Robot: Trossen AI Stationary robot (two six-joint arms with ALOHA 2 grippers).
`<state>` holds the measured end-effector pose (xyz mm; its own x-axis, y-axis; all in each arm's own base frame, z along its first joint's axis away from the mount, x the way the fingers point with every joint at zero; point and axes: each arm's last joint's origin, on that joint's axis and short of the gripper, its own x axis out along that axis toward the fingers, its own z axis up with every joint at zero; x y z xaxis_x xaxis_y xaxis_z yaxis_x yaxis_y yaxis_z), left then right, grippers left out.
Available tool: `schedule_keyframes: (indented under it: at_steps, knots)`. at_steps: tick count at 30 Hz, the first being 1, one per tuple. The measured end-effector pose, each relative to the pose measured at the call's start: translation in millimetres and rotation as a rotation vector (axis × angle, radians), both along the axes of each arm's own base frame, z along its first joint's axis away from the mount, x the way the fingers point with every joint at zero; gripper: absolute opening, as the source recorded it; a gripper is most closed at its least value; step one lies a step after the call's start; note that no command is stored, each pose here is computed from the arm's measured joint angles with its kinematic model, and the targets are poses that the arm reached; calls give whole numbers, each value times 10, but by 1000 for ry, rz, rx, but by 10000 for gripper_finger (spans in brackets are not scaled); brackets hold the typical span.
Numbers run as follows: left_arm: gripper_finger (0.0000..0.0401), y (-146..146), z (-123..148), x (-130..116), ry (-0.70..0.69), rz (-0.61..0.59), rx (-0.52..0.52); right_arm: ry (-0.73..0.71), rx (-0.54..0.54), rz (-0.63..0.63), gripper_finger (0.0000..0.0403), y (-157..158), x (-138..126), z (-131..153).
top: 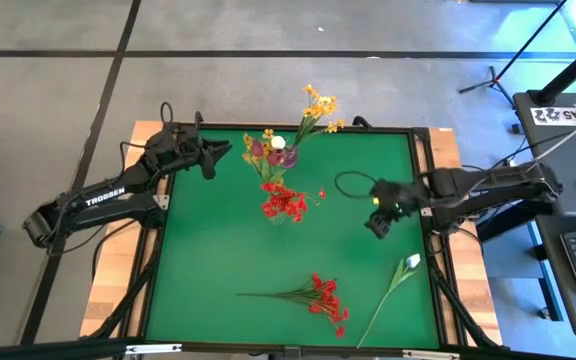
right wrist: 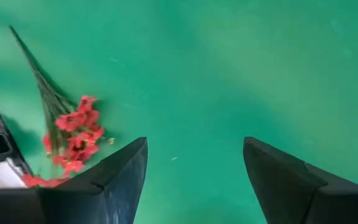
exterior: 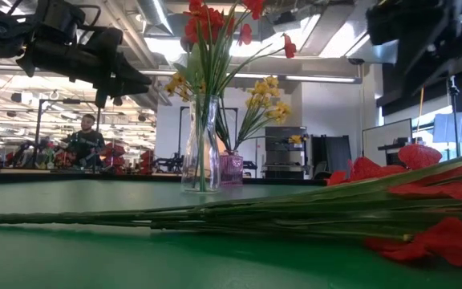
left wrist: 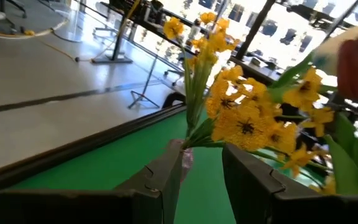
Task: Sort flowers into vase by color
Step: Put the white flower into the pink transparent vase
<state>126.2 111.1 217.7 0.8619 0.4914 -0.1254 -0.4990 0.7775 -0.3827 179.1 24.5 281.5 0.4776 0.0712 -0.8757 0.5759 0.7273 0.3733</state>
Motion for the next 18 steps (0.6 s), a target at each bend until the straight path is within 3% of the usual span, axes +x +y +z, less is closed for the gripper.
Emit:
schedule_keyframes:
  at_steps: [9,18]
  knots:
    - [112,-106,-18,80,0,-104,-40,58,85,-122,264,519,-84,-79]
    - [112,-262,-40,180,-13,-197,-132,358,176,-239,264,1158,-82,-493]
